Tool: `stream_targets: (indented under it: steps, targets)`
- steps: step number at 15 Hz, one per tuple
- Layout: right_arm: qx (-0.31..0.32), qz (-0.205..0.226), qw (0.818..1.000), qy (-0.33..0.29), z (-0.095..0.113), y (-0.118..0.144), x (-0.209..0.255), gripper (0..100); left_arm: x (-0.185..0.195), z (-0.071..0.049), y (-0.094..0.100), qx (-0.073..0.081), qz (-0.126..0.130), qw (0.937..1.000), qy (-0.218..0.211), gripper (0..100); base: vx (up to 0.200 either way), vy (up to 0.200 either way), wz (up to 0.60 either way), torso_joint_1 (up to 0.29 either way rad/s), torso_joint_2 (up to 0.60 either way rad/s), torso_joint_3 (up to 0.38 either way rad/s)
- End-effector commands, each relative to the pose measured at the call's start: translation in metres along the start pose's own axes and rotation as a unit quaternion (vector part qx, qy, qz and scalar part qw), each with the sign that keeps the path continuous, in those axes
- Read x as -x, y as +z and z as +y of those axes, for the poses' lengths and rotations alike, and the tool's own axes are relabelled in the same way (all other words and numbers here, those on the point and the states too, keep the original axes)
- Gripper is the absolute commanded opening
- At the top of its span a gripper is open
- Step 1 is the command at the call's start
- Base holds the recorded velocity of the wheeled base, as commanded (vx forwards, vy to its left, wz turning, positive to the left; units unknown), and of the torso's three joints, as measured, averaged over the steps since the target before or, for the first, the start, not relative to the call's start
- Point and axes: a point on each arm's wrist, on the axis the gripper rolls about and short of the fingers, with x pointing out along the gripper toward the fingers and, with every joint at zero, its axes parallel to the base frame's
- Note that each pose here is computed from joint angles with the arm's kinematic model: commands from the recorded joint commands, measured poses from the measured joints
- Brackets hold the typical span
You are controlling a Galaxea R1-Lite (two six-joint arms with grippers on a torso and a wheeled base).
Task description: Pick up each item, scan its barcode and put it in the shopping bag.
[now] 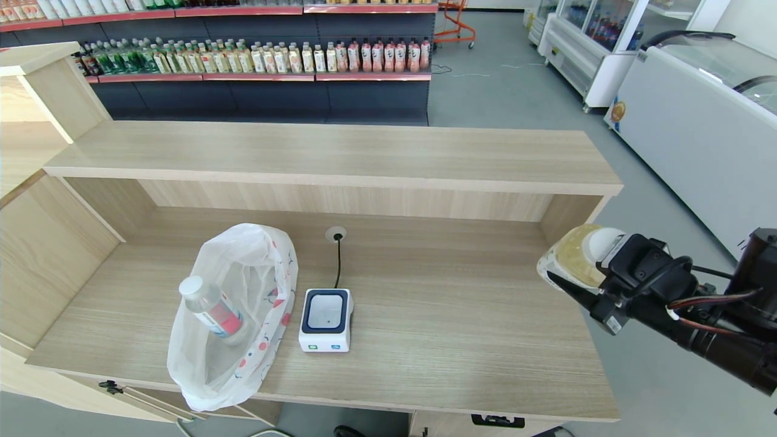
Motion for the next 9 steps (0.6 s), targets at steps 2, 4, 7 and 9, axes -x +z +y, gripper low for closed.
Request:
stream_targets:
  steps: [2, 4, 7, 9]
  targets:
    - [-0.004, -0.002, 1.000, 0.002, -0.001, 0.000, -0.007, 0, 0.000, 0.000, 0.000, 0.000, 0.000, 1.0000, 0.000, 100, 0.000, 0.200, 0.00, 0.000, 0.00, 0.005]
    - [-0.007, -0.002, 1.000, 0.004, -0.001, -0.001, -0.013, 0, 0.000, 0.000, 0.000, 0.000, 0.000, 1.0000, 0.000, 100, 0.000, 0.200, 0.00, 0.012, 0.01, 0.000]
    - [-0.025, -0.002, 1.000, 0.013, 0.000, -0.003, -0.023, 0, 0.000, 0.000, 0.000, 0.000, 0.000, 1.0000, 0.000, 100, 0.000, 0.200, 0.00, 0.001, 0.00, 0.002]
    - [-0.032, -0.010, 0.999, 0.015, 0.000, -0.005, -0.037, 0, 0.000, 0.000, 0.000, 0.000, 0.000, 1.0000, 0.000, 100, 0.000, 0.200, 0.00, 0.000, 0.00, 0.000]
